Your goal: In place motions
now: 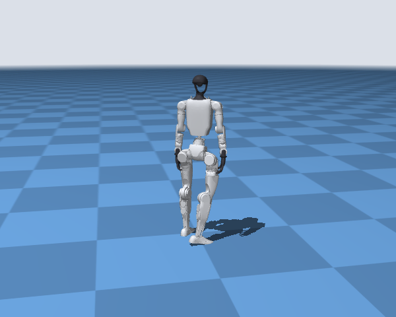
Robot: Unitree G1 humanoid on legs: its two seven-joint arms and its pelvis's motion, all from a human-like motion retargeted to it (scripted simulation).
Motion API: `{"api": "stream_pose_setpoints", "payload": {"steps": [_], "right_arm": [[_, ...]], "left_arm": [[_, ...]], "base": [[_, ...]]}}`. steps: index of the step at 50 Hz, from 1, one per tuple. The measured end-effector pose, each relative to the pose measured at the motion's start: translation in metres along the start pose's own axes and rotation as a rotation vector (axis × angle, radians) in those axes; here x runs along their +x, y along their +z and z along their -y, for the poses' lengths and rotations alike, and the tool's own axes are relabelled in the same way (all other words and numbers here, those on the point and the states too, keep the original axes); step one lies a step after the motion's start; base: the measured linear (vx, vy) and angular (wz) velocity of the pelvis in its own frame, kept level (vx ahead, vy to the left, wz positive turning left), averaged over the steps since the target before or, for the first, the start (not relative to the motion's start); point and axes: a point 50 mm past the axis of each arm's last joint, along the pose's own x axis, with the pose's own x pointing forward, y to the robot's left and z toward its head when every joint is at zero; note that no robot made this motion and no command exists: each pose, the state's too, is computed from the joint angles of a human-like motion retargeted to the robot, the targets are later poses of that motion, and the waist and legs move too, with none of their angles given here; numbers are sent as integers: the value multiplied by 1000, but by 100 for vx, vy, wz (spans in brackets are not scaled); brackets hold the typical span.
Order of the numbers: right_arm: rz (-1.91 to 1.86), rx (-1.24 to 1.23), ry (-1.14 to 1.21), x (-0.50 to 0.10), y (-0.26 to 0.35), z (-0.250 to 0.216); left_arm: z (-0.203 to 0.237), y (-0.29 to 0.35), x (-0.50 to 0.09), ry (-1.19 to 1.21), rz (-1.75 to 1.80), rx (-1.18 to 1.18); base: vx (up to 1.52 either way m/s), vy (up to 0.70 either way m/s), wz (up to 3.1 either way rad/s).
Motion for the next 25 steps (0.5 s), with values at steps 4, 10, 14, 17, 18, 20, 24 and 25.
{"api": "stream_pose_setpoints", "payload": {"steps": [4,10,14,17,18,20,24,25], "right_arm": [[24,3,-5,0,2,2],[64,15,17,2,1,-3],[66,-10,19,3,0,-5],[52,-22,10,3,-2,-4],[49,-22,6,3,-2,-4],[48,-12,-2,2,-2,-1],[89,7,-24,-1,10,7],[100,5,-31,-2,14,9]], "left_arm": [[-3,3,-1,11,0,-2],[-9,17,-3,32,18,8],[-10,27,-4,37,42,16],[-9,25,-4,37,35,17],[-9,23,-3,37,29,20],[-10,19,-3,53,14,55],[-16,13,-4,99,-12,149],[-16,11,-4,99,-17,150]], "base": [[46,16,124],[32,19,135],[21,15,120],[20,17,96],[20,19,95],[12,15,153],[0,9,225],[4,7,29]]}}
